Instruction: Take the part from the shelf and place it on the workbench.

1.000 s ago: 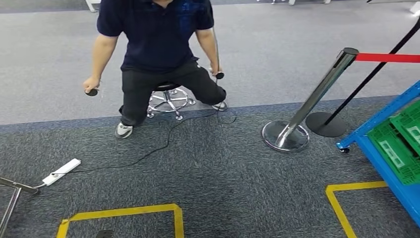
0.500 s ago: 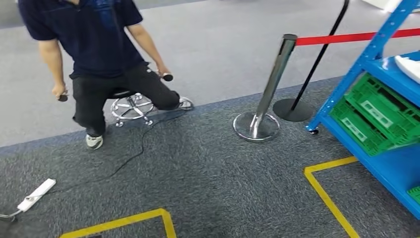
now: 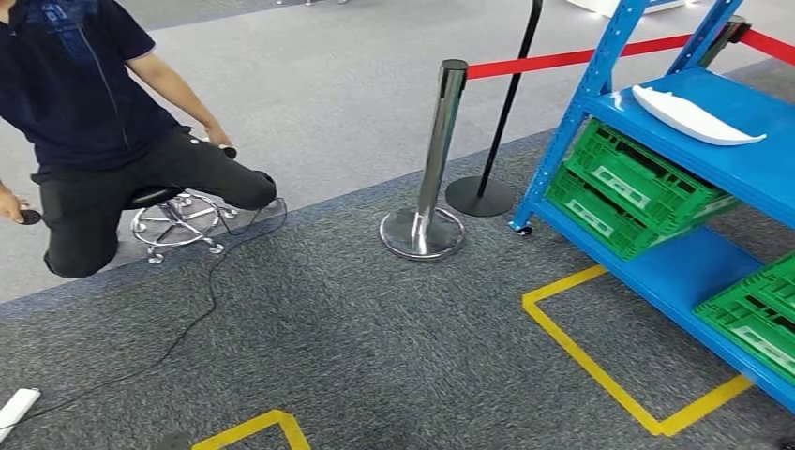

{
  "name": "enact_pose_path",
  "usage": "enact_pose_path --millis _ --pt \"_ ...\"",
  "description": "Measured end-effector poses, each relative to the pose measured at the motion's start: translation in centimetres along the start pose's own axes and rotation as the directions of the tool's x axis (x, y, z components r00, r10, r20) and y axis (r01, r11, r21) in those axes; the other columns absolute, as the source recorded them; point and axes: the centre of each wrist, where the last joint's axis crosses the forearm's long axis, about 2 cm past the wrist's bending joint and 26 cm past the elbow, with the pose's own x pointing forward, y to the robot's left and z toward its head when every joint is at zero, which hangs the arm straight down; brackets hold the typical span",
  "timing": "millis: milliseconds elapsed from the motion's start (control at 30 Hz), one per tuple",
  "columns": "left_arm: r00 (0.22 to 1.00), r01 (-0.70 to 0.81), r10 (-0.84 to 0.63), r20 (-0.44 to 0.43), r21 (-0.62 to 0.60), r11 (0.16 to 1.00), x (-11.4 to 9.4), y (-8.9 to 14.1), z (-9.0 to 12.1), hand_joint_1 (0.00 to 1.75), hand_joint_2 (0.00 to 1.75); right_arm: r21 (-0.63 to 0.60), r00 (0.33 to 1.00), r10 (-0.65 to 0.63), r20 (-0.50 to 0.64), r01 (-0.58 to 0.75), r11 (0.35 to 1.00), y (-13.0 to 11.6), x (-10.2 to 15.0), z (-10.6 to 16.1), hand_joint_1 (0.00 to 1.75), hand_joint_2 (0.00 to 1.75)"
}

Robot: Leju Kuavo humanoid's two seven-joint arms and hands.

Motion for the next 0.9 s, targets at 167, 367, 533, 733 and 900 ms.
enact_pose_path --millis 167,367,533,733,900 --pt "0.997 0.014 -0.023 -0.079 -0.118 0.993 0.3 0.8 -0.5 0.00 0.00 0.193 0.999 0.033 -0.040 -0.025 0.981 0.9 0.2 0.1 0.00 0.00" --pt "0.992 0.047 -0.078 -0.103 -0.276 0.960 0.3 1.0 -0.7 0.00 0.00 0.314 0.991 0.128 -0.028 -0.113 0.943 0.9 -0.1 0.2 0.00 0.00" --pt "0.990 0.113 -0.135 -0.043 -0.331 0.937 1.0 1.2 -0.9 0.00 0.00 0.298 0.993 0.116 -0.020 -0.104 0.949 -0.4 0.1 -0.2 0.00 0.00" --pt "0.990 0.138 -0.141 0.014 -0.331 0.934 0.9 1.7 -1.1 0.00 0.00 0.282 0.995 0.096 -0.031 -0.083 0.956 -0.7 0.3 -0.3 0.00 0.00" --pt "0.988 0.151 -0.152 0.020 -0.308 0.939 1.1 1.5 -1.0 0.00 0.00 0.274 0.996 0.071 -0.054 -0.054 0.960 -0.6 0.2 -0.2 0.00 0.00"
